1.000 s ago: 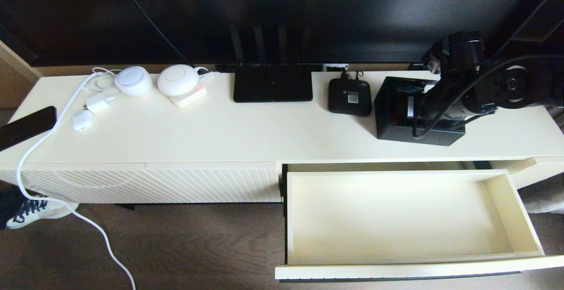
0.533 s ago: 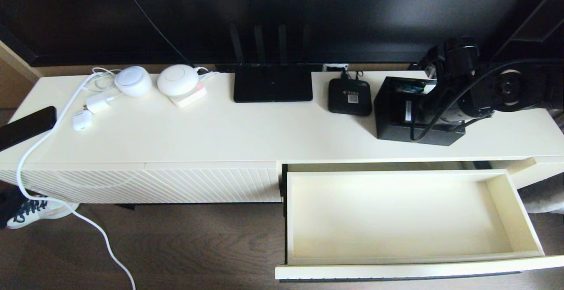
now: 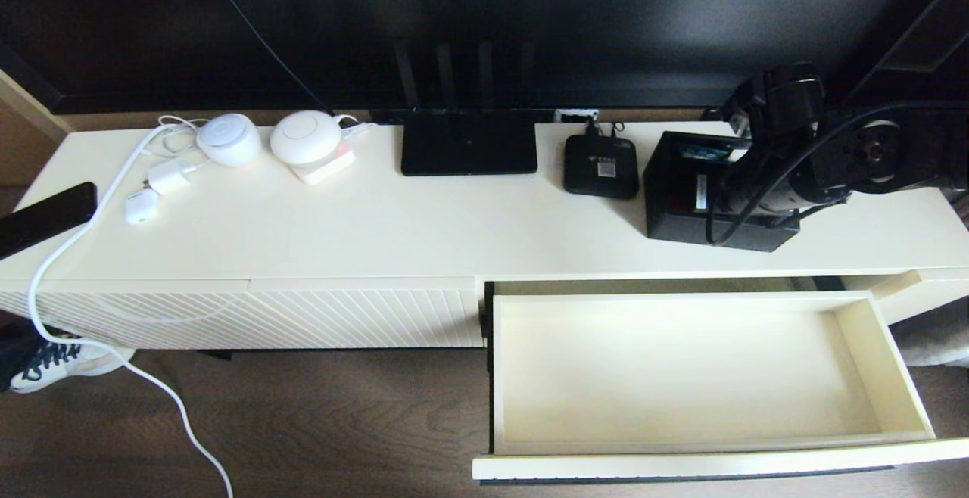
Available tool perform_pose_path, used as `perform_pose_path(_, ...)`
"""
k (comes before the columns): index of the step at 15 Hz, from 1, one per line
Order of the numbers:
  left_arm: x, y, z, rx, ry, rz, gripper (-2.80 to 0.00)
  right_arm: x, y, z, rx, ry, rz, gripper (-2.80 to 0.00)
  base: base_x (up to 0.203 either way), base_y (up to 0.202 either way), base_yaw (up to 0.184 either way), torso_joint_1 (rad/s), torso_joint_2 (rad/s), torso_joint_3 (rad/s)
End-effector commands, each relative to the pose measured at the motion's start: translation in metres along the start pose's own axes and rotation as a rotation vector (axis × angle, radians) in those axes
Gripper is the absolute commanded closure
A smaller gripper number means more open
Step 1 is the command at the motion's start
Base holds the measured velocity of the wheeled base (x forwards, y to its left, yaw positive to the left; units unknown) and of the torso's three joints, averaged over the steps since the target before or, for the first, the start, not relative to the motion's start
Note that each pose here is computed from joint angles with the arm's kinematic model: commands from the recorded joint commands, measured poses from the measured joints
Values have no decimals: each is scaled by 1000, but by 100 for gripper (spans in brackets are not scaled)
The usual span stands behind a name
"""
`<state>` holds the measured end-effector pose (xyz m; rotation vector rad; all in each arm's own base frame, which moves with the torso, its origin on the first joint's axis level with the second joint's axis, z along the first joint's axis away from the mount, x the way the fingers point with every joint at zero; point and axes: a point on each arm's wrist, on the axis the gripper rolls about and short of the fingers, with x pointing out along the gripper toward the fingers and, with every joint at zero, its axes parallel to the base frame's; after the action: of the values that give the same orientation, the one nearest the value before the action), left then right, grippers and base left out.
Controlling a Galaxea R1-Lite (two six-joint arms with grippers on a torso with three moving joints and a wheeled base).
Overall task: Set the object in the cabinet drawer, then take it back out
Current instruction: Put the storage box in the drawer
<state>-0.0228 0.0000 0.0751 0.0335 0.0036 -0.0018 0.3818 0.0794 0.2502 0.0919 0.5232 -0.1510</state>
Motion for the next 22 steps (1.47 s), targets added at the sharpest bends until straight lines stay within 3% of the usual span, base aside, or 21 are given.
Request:
perform_pose_path(1,0,0,0,0,1,0,0,-6,-1,-1,-2,3,0,0,0,0,0,0,0,0)
perform_pose_path(8,0,0,0,0,1,0,0,-82,-11,-7,-21,-34,67,0,0,0,0,0,0,0)
perform_pose_path(10,0,0,0,0,1,0,0,-110,-15,-20,-39,-24,88,0,0,0,0,0,0,0)
perform_pose_path(13,0,0,0,0,1,0,0,-134,-23,-59,-98,66,98,0,0,0,0,0,0,0)
perform_pose_path(16,0,0,0,0,-1,0,0,-132,-28,-104,-145,179,41,0,0,0,0,0,0,0)
perform_pose_path(18,0,0,0,0,1,0,0,-124,-29,-129,-134,244,12,0,0,0,0,0,0,0)
perform_pose_path(22,0,0,0,0,0,0,0,-97,-20,-150,-108,249,9,0,0,0,0,0,0,0)
